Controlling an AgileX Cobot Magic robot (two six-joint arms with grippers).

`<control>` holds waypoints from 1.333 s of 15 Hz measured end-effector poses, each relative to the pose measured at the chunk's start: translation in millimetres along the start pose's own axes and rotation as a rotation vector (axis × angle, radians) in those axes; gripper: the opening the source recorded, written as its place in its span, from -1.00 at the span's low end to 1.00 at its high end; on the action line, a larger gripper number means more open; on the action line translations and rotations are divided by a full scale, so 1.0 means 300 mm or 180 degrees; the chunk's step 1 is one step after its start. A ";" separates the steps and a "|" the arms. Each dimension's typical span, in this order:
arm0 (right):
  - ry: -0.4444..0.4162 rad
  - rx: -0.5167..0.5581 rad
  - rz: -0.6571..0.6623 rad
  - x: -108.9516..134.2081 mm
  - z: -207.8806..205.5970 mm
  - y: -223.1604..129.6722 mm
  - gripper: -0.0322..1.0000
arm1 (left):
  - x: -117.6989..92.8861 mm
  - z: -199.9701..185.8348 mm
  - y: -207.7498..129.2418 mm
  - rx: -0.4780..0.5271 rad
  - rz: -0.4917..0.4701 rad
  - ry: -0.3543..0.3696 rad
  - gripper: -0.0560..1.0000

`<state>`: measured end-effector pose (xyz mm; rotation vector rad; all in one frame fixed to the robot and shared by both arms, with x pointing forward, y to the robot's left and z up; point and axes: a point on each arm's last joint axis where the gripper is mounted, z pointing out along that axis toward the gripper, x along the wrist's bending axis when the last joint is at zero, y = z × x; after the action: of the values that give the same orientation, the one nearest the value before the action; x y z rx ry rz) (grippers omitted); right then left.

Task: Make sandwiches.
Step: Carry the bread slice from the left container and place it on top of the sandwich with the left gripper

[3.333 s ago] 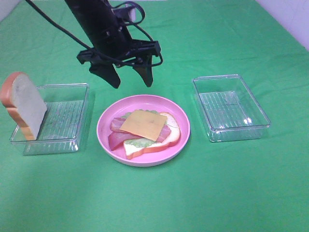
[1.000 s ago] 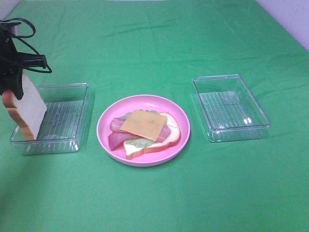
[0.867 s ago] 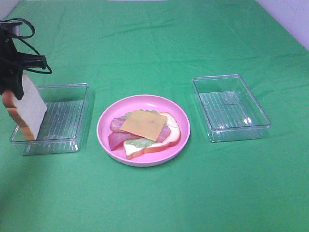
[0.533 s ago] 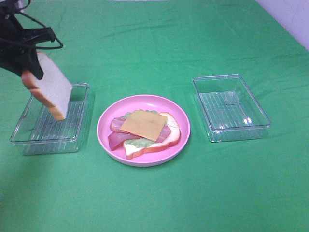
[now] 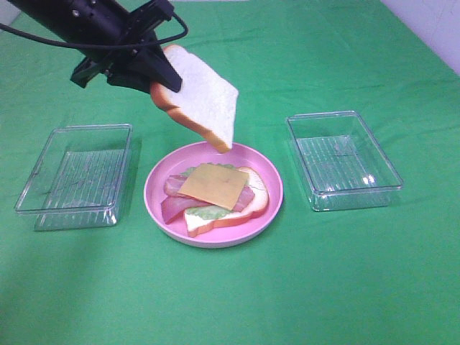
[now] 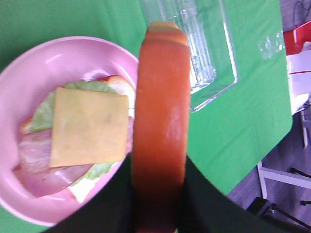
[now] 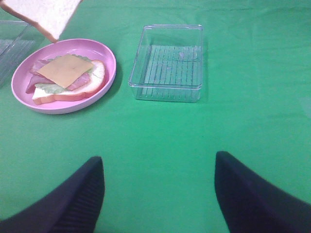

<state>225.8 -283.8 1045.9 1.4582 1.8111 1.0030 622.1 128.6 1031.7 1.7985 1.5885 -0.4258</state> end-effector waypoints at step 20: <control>0.0000 0.0000 0.0000 0.000 0.000 0.000 0.27 | 0.127 0.297 -0.062 0.0540 -0.0903 0.0321 -0.50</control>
<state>225.8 -283.8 1045.9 1.4582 1.8111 1.0030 629.0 96.4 938.8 1.7448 1.9388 -0.6258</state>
